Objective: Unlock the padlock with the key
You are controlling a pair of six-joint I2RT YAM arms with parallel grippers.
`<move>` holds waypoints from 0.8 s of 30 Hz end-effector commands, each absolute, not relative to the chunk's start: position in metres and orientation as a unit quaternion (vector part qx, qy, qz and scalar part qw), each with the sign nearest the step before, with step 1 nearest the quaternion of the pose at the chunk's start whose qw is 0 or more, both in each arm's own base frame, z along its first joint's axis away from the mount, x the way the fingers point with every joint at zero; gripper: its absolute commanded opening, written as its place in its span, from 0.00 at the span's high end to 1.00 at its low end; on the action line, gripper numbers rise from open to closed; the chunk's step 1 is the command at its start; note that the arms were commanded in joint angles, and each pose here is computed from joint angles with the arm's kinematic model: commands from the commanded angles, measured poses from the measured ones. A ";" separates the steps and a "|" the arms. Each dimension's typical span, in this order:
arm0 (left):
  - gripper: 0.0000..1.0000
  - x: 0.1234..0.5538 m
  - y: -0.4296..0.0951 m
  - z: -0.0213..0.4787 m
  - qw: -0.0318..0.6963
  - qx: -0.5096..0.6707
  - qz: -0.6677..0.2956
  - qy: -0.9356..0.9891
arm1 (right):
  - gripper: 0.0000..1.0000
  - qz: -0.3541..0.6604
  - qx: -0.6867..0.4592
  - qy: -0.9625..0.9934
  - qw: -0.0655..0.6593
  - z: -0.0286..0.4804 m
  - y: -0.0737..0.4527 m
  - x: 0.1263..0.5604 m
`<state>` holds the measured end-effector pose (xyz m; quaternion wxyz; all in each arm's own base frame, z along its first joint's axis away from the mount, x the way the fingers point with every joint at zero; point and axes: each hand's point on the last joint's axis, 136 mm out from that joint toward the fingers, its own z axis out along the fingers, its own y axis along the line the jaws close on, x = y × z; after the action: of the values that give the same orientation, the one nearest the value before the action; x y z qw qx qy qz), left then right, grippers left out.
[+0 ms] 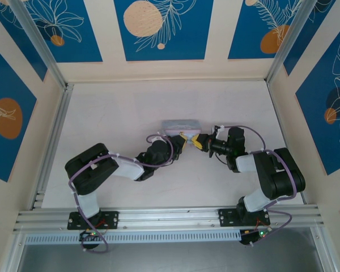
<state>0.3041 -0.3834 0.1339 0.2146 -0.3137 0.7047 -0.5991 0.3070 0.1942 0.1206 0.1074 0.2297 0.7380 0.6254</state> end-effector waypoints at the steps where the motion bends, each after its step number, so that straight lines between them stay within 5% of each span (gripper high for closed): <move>1: 1.00 0.276 -0.411 0.204 0.182 -0.250 -0.696 0.648 | 1.00 0.619 0.238 0.737 0.130 0.117 0.194 0.314; 24: 1.00 0.279 -0.421 0.248 0.185 -0.244 -0.733 0.607 | 1.00 0.623 0.248 0.730 0.129 0.119 0.194 0.325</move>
<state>0.3133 -0.3836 0.1465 0.2261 -0.3319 0.6848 -0.6082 0.3168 0.1941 0.1286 0.1352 0.2313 0.7243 0.6353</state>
